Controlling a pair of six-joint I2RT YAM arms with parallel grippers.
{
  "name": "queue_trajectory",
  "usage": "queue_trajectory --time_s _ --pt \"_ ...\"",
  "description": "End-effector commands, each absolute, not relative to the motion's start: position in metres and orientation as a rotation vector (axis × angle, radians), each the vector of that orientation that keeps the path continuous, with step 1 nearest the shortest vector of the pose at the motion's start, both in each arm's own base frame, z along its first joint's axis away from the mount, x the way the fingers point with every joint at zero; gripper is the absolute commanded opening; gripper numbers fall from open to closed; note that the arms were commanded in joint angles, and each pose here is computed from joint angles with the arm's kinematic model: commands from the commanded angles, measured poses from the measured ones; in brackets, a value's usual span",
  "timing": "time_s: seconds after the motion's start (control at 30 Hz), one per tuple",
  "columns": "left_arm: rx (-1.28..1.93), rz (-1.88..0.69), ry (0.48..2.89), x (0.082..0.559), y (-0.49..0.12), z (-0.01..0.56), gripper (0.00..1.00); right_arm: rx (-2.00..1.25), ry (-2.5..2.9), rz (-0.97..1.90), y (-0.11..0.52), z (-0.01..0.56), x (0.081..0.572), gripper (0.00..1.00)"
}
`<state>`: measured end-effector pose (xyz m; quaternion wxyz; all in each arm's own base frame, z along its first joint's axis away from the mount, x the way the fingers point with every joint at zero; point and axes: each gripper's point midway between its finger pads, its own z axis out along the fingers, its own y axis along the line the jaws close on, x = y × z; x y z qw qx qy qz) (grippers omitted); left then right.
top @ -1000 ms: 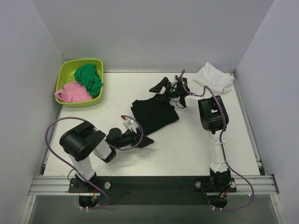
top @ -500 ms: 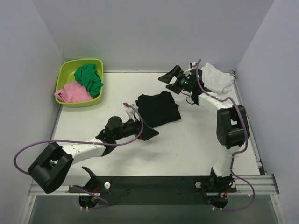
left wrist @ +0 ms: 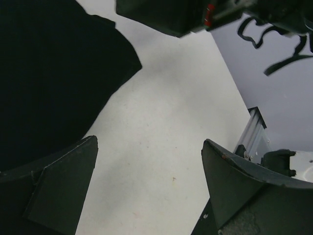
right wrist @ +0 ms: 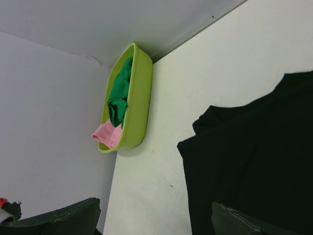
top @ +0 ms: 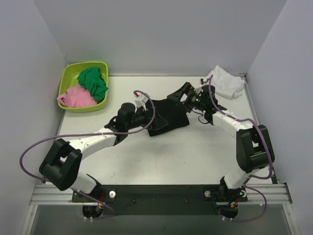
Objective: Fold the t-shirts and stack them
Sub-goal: Smooth out wrinkles on the folded tshirt
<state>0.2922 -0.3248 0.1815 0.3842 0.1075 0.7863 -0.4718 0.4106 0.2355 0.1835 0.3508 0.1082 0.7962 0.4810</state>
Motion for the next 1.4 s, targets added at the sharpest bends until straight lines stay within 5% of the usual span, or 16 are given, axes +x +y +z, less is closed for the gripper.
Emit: queue_trajectory --time_s 0.0,0.63,0.93,1.37 --pt "0.222 -1.165 1.983 0.321 -0.315 0.188 0.97 0.228 1.998 1.262 0.235 0.197 0.407 1.00" --pt "0.095 -1.108 2.047 0.349 -0.274 0.147 0.97 0.431 2.098 1.387 0.232 0.079 0.411 1.00" --pt "0.051 -1.100 2.052 0.351 -0.262 0.143 0.97 0.406 2.224 1.184 0.210 0.045 0.383 1.00" --pt "0.009 -1.103 2.017 0.342 -0.253 0.163 0.97 0.217 2.191 0.805 0.190 0.154 0.412 1.00"
